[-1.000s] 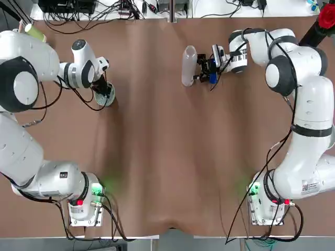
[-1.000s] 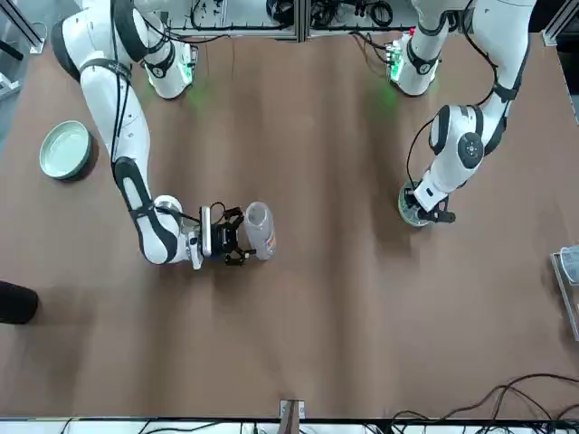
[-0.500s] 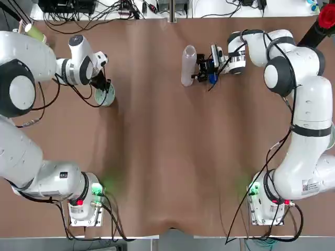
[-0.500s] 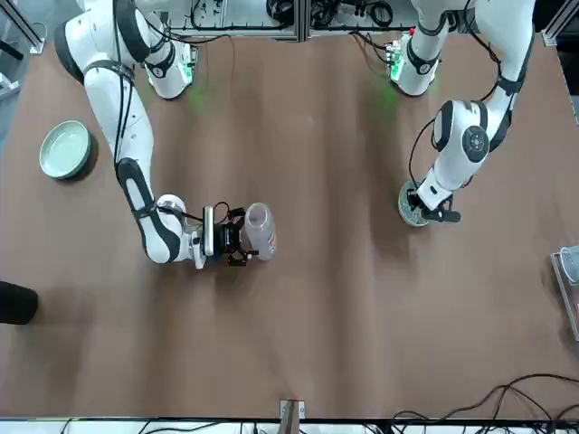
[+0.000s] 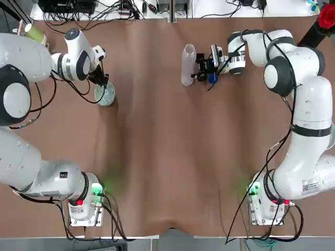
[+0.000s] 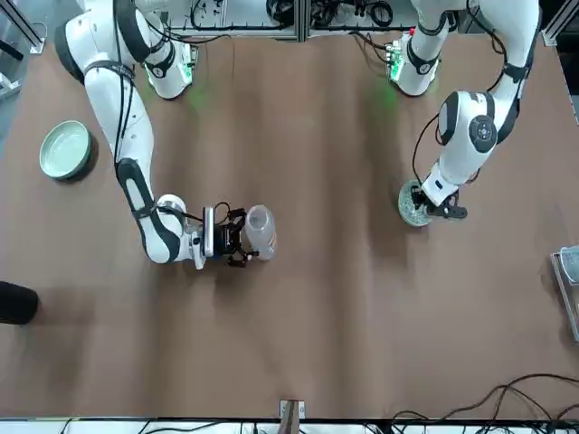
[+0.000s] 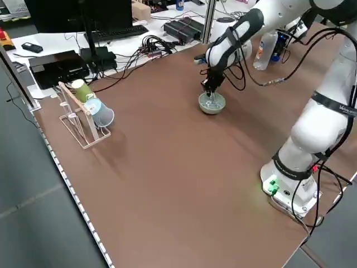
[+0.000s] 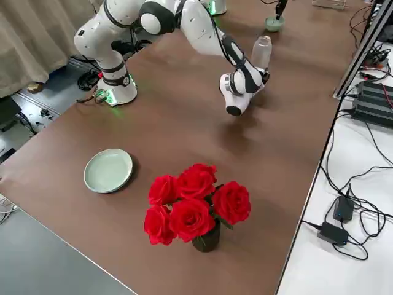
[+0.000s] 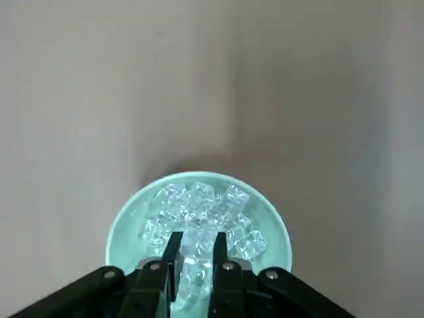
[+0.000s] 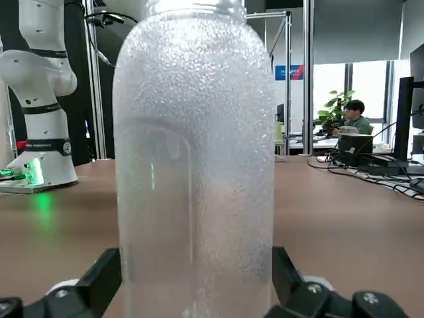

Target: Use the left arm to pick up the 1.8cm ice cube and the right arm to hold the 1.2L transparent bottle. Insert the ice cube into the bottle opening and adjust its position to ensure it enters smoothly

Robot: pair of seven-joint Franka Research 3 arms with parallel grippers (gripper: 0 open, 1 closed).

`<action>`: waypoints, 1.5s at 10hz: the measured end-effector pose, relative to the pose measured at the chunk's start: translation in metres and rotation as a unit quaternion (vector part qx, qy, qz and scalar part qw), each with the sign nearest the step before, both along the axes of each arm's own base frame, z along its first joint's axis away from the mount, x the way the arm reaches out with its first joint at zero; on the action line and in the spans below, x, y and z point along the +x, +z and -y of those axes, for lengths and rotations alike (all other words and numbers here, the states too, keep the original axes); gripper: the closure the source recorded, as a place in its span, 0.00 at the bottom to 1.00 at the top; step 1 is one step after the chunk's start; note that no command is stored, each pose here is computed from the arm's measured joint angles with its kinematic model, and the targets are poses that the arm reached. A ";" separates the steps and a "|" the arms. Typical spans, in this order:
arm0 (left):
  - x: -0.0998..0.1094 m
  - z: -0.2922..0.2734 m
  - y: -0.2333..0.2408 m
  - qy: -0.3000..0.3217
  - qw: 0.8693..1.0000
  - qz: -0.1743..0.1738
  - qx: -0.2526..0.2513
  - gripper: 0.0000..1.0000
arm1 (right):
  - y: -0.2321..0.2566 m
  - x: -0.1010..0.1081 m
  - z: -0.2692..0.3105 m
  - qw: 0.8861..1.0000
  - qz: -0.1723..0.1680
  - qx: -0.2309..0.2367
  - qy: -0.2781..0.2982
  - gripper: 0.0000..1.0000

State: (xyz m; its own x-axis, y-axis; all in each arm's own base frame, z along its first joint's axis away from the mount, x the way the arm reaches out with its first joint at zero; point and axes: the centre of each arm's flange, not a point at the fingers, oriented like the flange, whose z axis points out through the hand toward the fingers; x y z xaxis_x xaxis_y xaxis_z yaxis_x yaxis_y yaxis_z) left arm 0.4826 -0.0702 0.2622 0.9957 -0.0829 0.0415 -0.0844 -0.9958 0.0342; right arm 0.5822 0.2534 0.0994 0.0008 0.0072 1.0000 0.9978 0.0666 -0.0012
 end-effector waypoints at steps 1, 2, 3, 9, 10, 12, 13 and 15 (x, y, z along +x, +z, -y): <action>0.004 0.000 0.010 0.002 1.000 0.002 0.000 0.78 | 0.000 0.000 -0.001 1.000 0.000 0.001 0.000 0.00; 0.011 0.001 0.023 0.002 1.000 0.002 0.001 0.78 | 0.000 -0.001 -0.003 1.000 0.000 0.002 -0.001 0.00; 0.020 0.003 0.039 0.005 1.000 0.006 0.000 0.78 | 0.000 -0.001 -0.004 1.000 0.000 0.003 -0.002 0.00; 0.047 0.104 0.148 0.047 0.998 0.032 -0.019 0.78 | 0.000 0.001 -0.001 1.000 0.001 0.002 -0.005 0.00; 0.048 0.124 0.165 0.056 0.998 0.035 -0.024 0.78 | 0.000 0.001 0.001 1.000 0.001 0.001 -0.005 0.00; 0.047 0.166 0.199 0.075 0.996 0.041 -0.040 0.78 | 0.000 0.002 0.003 1.000 0.002 0.000 -0.007 0.00; 0.046 0.189 0.214 0.083 0.995 0.040 -0.049 0.78 | -0.001 0.003 0.006 1.000 0.003 -0.001 -0.009 0.00; 0.044 0.235 0.238 0.095 0.993 0.027 -0.067 0.78 | -0.001 0.004 0.008 1.000 0.004 -0.001 -0.011 0.00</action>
State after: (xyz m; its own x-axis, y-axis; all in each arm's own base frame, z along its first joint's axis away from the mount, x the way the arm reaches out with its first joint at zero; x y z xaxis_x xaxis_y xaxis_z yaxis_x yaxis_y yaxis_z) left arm 0.5268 -0.3053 0.5005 0.9889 0.1156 0.0930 0.0988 -0.9808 0.1681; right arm 0.5857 0.2452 0.0981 -0.0067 0.0100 0.9999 0.9990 0.0453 0.0062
